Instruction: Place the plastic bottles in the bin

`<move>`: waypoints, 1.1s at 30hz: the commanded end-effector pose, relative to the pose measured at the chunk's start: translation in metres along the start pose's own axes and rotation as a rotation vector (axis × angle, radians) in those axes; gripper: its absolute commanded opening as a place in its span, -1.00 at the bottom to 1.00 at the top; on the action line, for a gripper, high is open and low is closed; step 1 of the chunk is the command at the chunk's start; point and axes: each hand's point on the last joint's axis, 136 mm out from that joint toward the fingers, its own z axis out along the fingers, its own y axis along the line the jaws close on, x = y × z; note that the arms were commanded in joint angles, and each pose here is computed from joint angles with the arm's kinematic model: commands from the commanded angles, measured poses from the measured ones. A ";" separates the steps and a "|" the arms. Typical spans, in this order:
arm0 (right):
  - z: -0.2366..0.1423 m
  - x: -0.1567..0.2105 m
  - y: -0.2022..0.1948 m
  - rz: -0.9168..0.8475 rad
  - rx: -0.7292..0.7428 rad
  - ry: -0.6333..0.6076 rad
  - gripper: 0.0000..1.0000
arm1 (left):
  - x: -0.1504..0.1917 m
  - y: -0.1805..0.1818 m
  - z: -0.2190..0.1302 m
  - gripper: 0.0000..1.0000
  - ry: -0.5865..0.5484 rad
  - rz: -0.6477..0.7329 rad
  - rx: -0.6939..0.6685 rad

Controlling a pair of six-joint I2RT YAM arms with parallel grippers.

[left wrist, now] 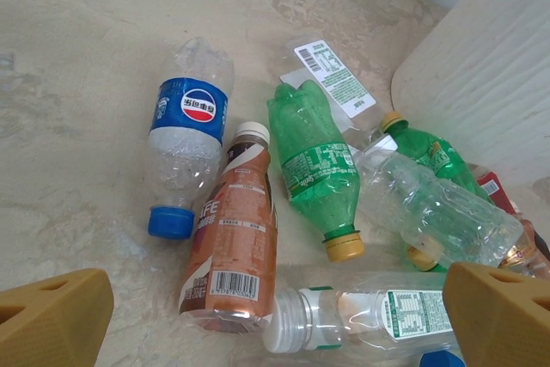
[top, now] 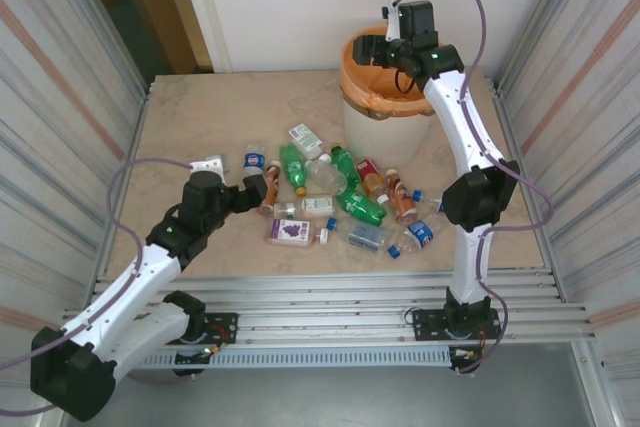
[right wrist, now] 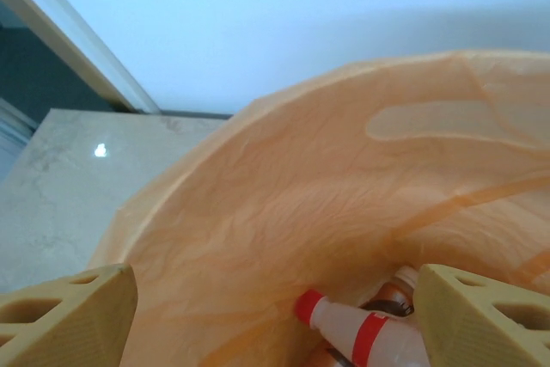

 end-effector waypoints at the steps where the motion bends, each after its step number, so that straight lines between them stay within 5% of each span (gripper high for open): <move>1: -0.057 -0.040 0.009 -0.007 -0.004 -0.106 0.72 | -0.009 0.004 0.000 0.97 0.016 0.022 -0.042; 13: -0.127 -0.019 -0.037 0.031 0.238 -0.087 0.94 | -0.004 0.025 0.050 0.92 0.239 0.115 -0.144; 24: -0.185 0.068 -0.080 0.164 0.375 -0.079 0.96 | 0.002 0.040 0.112 0.80 0.399 0.148 -0.179; 33: -0.196 0.107 -0.083 0.189 0.391 -0.026 0.96 | 0.005 0.052 0.156 0.75 0.489 0.184 -0.249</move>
